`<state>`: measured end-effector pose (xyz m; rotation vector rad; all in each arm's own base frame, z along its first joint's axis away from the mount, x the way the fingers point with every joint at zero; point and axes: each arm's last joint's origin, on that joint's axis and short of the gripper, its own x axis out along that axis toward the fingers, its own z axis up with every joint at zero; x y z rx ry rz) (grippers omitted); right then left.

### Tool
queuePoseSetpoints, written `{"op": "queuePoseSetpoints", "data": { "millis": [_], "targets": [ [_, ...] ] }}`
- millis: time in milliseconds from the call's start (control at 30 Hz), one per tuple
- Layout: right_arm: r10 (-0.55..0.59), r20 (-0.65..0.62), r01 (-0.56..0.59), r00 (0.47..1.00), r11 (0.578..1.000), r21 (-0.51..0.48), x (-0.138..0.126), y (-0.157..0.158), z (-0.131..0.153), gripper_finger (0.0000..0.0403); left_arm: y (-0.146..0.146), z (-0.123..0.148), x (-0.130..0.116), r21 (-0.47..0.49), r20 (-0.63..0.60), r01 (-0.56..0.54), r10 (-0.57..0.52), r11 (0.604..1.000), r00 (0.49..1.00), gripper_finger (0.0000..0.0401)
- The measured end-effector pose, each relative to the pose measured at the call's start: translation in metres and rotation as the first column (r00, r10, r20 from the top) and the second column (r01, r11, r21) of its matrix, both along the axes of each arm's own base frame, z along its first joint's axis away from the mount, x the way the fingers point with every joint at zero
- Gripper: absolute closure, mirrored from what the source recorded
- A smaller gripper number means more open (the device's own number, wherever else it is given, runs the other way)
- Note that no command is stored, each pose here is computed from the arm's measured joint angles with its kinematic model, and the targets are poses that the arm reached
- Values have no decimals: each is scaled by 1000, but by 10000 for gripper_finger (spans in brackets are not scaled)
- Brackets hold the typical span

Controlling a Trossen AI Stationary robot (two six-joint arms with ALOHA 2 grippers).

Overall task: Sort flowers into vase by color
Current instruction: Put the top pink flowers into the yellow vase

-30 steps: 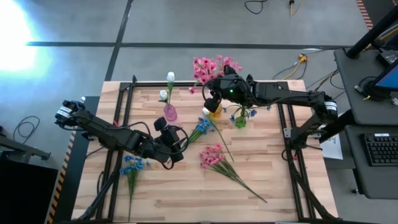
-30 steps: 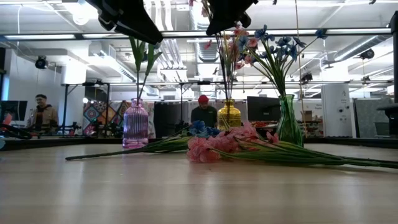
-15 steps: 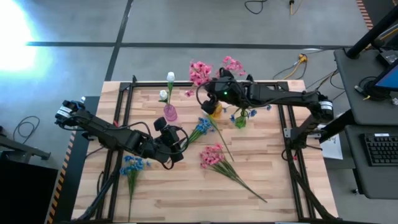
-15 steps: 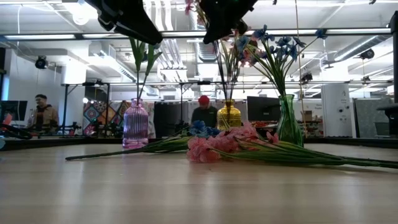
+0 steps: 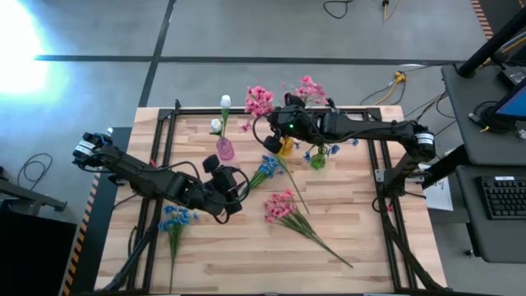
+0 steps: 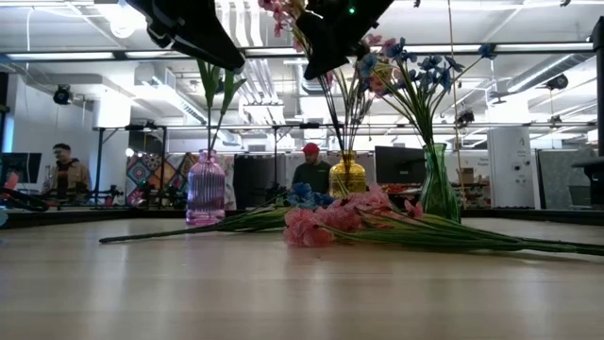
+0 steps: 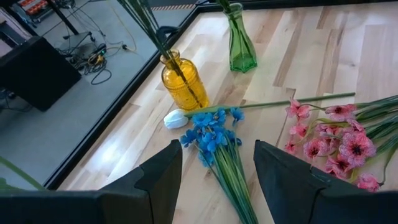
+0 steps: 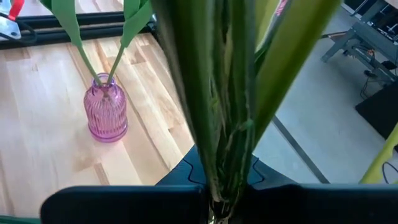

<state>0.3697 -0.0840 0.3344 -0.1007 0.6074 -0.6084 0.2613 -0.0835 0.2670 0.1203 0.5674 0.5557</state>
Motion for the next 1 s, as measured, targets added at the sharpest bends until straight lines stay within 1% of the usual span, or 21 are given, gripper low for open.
{"op": "queuePoseSetpoints", "data": {
  "millis": [433, 700, 1000],
  "targets": [
    [-1, -3, 1, 1000, 1000, 1, 0, 0, -1, 390, 1, -2, -2, -10, -11, -15, 14, 1000, 1000, 217],
    [-18, 7, 17, 1000, 1000, 23, 0, 0, -2, 390, 1, -2, -2, -10, -11, -14, 14, 1000, 1000, 217],
    [-20, -26, 21, 999, 999, 33, -2, 0, -4, 390, 1, -2, -2, -10, -11, -14, 14, 1000, 1000, 217]
  ]
}}
